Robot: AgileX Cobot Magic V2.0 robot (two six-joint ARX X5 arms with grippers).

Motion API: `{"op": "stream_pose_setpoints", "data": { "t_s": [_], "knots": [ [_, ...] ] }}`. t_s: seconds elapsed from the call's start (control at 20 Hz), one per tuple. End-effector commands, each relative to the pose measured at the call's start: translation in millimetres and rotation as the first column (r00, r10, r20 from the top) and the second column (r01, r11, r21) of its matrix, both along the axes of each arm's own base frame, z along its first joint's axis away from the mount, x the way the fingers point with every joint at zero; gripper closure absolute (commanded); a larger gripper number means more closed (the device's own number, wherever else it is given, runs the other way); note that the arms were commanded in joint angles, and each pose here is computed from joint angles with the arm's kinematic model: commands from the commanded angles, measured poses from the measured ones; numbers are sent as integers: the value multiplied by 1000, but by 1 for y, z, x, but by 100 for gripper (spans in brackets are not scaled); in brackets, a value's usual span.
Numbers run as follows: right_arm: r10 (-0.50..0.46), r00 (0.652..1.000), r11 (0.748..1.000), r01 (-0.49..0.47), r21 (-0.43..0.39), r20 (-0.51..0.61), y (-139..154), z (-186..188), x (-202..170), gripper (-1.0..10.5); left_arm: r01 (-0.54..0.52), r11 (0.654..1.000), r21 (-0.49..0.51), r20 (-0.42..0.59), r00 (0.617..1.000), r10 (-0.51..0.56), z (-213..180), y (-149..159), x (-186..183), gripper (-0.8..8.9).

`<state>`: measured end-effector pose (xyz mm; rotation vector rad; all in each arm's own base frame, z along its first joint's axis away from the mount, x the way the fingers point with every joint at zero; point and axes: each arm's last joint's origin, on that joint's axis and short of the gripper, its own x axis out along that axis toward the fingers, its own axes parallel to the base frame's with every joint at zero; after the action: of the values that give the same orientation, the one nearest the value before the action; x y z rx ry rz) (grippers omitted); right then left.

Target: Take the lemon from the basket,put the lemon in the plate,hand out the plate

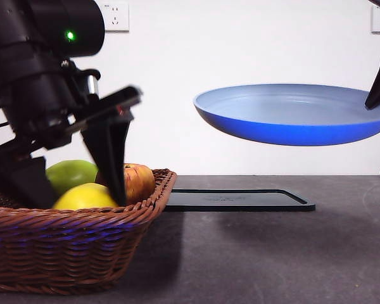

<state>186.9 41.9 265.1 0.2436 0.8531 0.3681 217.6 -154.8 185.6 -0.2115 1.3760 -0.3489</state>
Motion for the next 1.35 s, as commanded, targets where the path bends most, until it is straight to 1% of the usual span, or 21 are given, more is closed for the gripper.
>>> {"op": "stream_pose_setpoints", "data": {
  "t_s": [0.05, 0.25, 0.3, 0.45, 0.6, 0.7, 0.85, 0.95, 1.05, 1.1, 1.15, 1.25, 1.35],
  "knots": [
    [-4, 1000, 1000, 4, 16, 26, 1, 8, 3, 943, 53, 997, 58, -7, 999, -53, -9, -4, -1, 473],
    [-4, 1000, 1000, 4, 16, 26, 1, 8, 3, 943, 112, 992, 66, 11, 994, -113, -9, -7, -2, 479],
    [-4, 1000, 1000, 4, 16, 26, 1, 8, 3, 943, 112, 991, 69, 14, 993, -113, -9, -7, -2, 492],
    [-4, 1000, 1000, 4, 16, 26, 1, 8, 3, 943, 136, 987, 87, 29, 990, -139, -9, -7, -2, 627],
    [-5, 1000, 1000, 5, 15, 26, 1, 8, 3, 944, 155, 984, 93, 31, 987, -159, -6, -7, -2, 634],
    [-11, 1000, 1000, 10, 10, 25, 1, 7, 3, 943, 156, 984, 90, 36, 987, -159, 5, -8, 1, 634],
    [-59, 998, 997, 59, -45, 3, -1, 3, 5, 944, 195, 979, 51, 84, 976, -199, 38, -14, 4, 634],
    [-60, 998, 997, 58, -56, -36, 0, -3, 10, 944, 222, 975, 25, 153, 963, -223, 67, -20, 5, 634],
    [-64, 994, 997, 59, -49, -91, 2, -12, 16, 944, 252, 967, -18, 228, 943, -242, 94, -28, 4, 634],
    [-52, 991, 998, 47, -46, -119, 5, -16, 19, 944, 280, 959, -52, 256, 932, -258, 106, -34, 3, 634],
    [-20, 987, 1000, 18, -18, -157, 11, -21, 21, 943, 308, 948, -80, 287, 918, -274, 115, -41, 2, 634],
    [43, 980, 999, -40, 17, -194, 23, -28, 24, 944, 356, 929, -102, 350, 887, -301, 122, -55, -4, 633],
    [75, 976, 997, -72, 20, -205, 32, -29, 22, 943, 399, 911, -107, 372, 866, -335, 120, -68, -11, 633]
  ]
}}
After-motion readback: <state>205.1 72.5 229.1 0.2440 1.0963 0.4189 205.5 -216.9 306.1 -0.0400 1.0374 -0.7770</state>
